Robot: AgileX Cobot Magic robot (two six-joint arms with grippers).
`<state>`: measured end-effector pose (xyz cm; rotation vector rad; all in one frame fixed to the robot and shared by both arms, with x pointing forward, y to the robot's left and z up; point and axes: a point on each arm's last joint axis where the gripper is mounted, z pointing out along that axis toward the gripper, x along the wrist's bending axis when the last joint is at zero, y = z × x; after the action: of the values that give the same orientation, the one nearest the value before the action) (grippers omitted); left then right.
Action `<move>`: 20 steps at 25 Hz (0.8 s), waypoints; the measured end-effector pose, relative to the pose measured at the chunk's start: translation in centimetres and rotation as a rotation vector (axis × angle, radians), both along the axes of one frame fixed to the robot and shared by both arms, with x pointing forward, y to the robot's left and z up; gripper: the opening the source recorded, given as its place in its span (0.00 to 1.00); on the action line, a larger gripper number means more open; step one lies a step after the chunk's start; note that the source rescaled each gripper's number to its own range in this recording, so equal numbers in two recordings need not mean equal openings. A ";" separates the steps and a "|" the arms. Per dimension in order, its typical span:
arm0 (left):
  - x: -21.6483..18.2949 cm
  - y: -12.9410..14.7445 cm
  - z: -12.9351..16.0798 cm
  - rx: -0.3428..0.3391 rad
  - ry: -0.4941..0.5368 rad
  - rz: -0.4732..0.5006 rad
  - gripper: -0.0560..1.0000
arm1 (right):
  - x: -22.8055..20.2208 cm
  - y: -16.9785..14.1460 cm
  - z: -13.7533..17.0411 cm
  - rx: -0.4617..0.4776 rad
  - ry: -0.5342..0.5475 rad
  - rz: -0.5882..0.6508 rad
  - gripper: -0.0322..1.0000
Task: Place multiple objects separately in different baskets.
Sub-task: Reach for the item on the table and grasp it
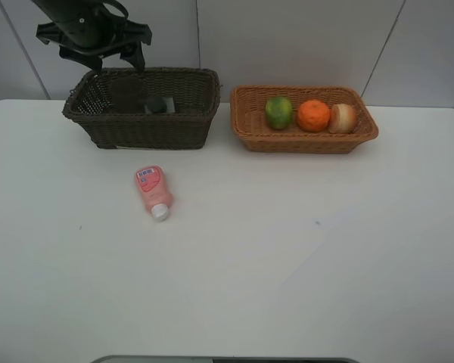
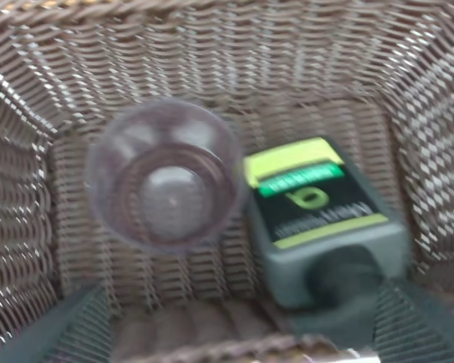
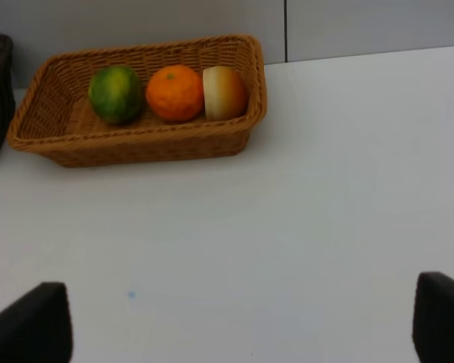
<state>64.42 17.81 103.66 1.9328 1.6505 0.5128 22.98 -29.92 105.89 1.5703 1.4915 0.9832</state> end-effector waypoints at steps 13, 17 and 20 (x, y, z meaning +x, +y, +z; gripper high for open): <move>-6.7 -4.7 -6.2 -0.005 0.274 0.041 1.00 | 0.0 0.0 0.0 0.000 0.000 0.000 1.00; -8.1 -4.5 -8.0 -0.045 0.351 0.166 1.00 | 0.0 0.0 0.0 0.000 0.000 0.000 1.00; -8.6 -4.2 -8.9 -0.091 0.373 0.273 1.00 | 0.0 0.0 0.0 0.000 0.000 0.000 1.00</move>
<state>55.82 13.61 94.78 1.8257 2.1507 0.1759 22.98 -29.92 105.89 1.5703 1.4915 0.9832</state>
